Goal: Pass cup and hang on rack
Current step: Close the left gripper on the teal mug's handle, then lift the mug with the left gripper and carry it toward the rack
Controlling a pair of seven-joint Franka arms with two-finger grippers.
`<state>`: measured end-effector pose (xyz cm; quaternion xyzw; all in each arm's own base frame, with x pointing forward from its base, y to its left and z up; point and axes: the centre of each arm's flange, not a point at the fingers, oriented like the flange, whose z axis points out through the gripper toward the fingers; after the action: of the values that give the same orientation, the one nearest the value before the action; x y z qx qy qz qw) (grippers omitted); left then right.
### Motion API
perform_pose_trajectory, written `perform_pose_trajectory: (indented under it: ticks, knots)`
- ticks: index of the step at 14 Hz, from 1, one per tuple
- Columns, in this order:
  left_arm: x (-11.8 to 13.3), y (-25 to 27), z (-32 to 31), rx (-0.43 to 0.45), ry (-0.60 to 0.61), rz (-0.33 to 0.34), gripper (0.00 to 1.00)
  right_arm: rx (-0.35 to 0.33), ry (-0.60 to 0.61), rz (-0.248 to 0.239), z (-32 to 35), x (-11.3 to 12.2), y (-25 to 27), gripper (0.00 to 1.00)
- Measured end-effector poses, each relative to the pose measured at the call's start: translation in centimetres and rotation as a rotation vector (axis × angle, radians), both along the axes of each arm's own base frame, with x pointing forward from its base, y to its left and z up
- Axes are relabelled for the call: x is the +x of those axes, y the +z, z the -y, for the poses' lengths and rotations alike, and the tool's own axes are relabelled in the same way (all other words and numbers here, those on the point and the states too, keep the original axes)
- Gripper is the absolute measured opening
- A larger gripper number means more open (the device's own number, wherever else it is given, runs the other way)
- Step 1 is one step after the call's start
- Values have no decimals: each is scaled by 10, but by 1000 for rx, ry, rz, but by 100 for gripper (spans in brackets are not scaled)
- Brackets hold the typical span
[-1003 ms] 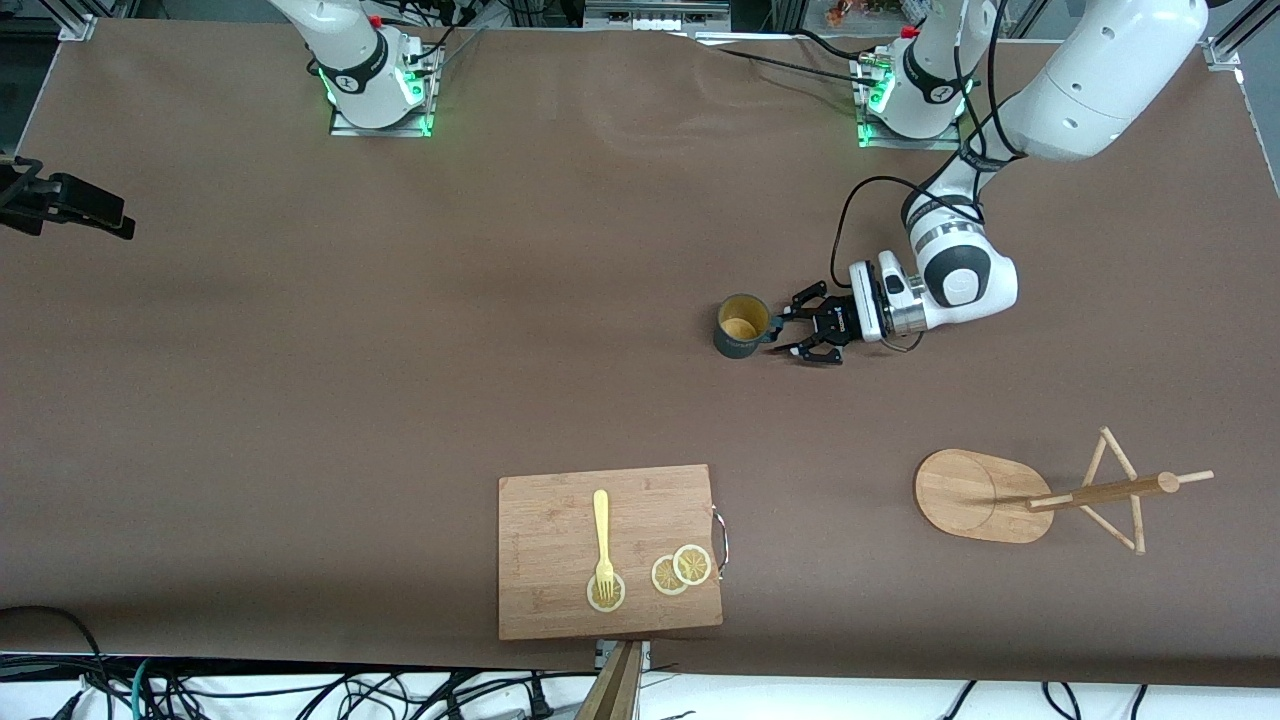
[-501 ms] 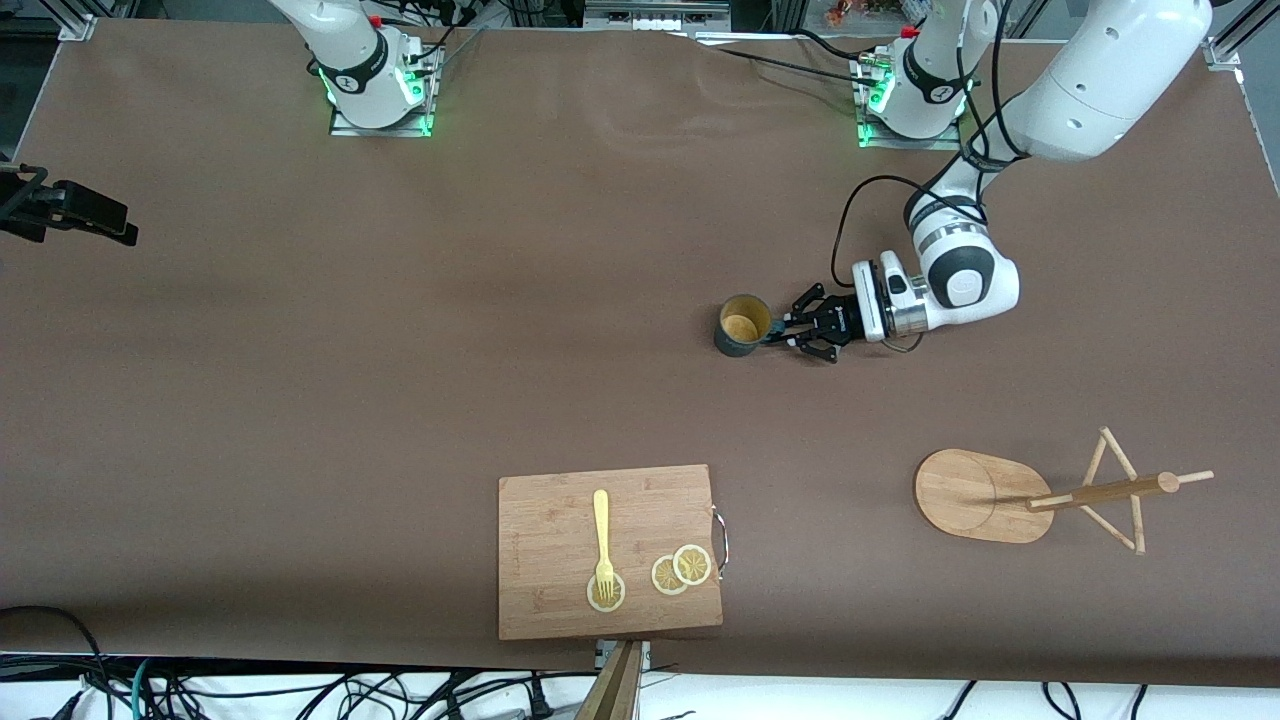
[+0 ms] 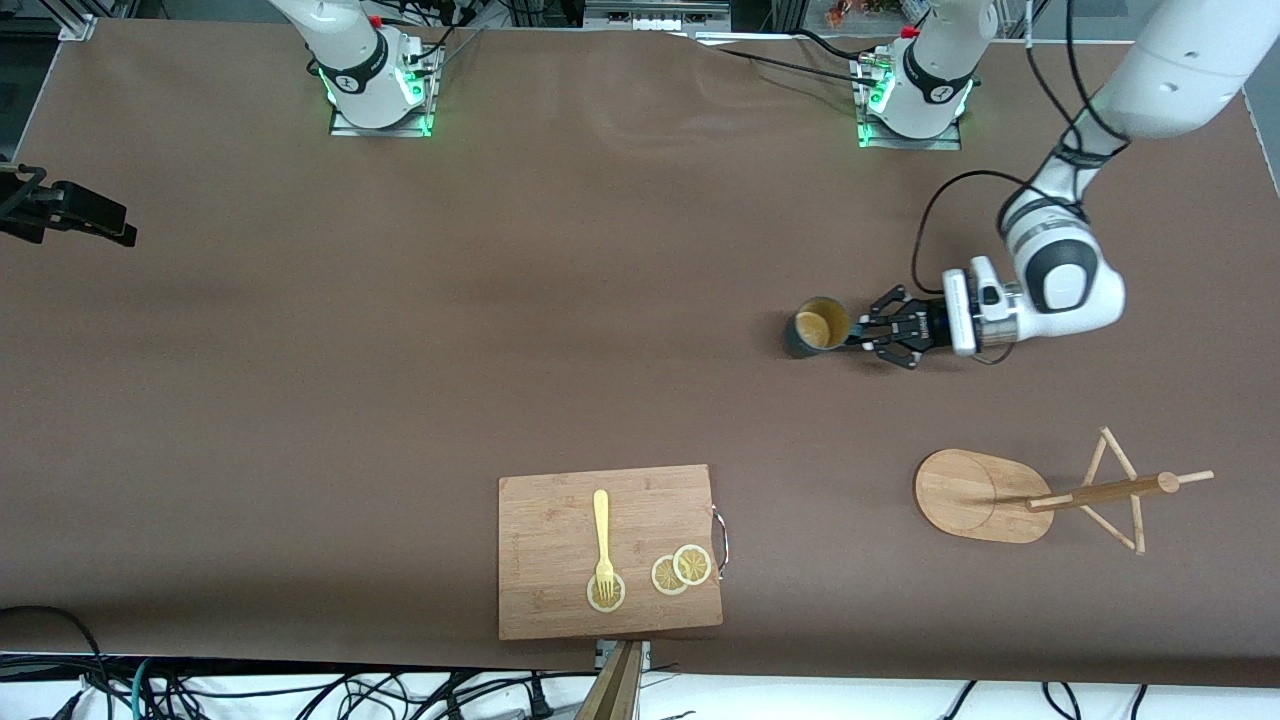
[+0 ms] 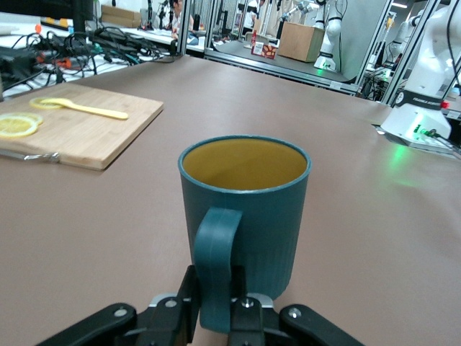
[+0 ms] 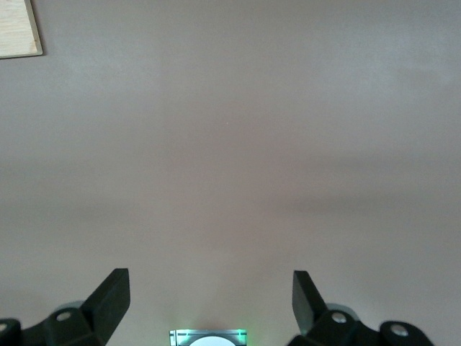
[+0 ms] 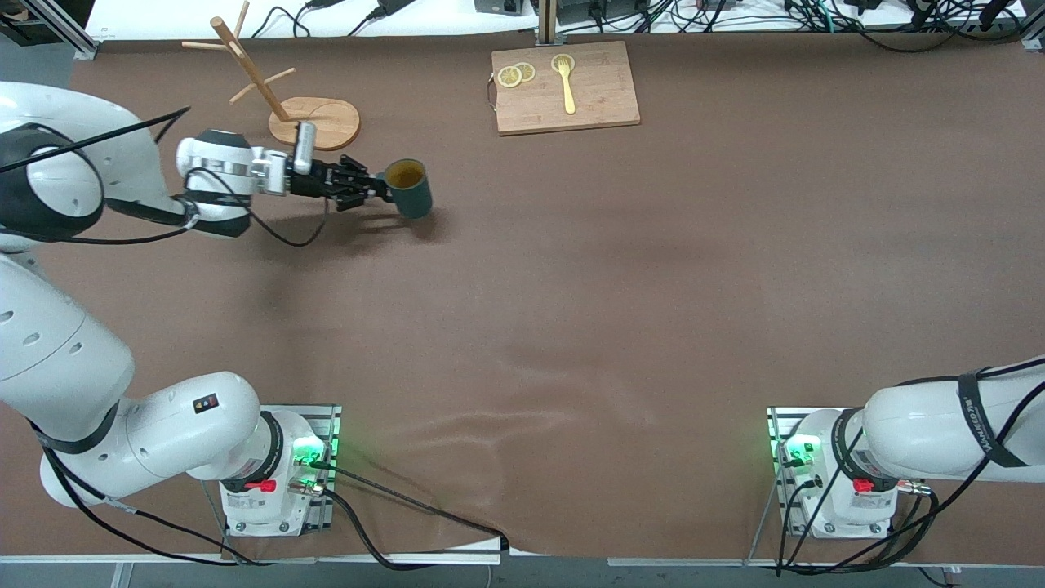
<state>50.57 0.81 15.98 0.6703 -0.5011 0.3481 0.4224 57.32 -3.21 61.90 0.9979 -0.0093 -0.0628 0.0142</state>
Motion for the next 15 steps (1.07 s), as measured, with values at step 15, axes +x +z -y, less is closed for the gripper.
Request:
perform_pose_trajectory:
  ticks: [15]
  knots:
    - [-28, 18, -358, 148, 191, 8, 20, 0, -1, 0, 1, 0, 0, 100]
